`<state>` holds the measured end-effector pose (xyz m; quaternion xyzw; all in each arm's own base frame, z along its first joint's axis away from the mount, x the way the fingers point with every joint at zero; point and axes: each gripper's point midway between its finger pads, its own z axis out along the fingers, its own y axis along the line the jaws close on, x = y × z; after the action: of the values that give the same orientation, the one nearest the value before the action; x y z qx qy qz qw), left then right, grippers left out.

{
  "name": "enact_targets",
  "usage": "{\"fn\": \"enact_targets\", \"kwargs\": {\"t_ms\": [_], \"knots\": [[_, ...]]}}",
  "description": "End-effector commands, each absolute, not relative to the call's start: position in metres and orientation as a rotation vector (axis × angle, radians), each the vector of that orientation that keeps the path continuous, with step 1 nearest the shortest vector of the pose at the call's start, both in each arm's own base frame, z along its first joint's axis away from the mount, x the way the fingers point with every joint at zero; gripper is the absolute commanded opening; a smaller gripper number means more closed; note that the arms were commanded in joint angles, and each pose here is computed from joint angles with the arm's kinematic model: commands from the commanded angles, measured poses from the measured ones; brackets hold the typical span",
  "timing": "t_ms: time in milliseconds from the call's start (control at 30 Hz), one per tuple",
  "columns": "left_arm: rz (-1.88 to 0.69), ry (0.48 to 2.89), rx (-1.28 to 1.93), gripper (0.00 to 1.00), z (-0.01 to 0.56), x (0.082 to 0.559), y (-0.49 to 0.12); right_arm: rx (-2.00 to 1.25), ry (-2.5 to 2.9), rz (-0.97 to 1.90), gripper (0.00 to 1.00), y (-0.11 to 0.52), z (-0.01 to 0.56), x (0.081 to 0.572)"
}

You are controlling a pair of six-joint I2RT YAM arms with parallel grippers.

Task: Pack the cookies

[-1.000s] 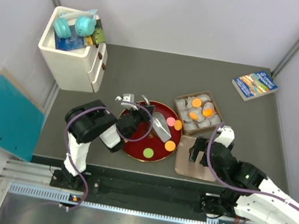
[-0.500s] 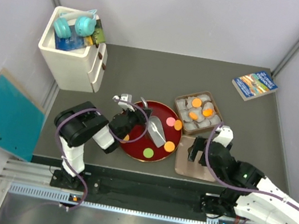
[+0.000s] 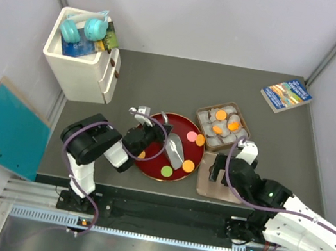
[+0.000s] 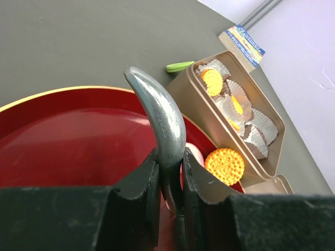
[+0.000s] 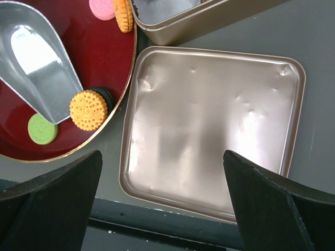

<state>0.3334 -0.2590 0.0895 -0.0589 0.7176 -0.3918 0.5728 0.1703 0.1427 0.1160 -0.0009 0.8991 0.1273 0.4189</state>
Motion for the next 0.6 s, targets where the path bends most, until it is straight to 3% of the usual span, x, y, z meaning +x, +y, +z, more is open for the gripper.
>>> {"fn": "enact_targets", "kwargs": {"t_ms": [0,567], "knots": [[-1.015,1.406,-0.082,0.00,0.153,0.348,-0.277,0.018,2.222,0.351,0.99,0.148,0.127,0.175],[-1.097,1.451,-0.134,0.00,0.127,0.368,-0.303,0.006,2.229,0.316,0.99,0.148,0.124,0.178]]}}
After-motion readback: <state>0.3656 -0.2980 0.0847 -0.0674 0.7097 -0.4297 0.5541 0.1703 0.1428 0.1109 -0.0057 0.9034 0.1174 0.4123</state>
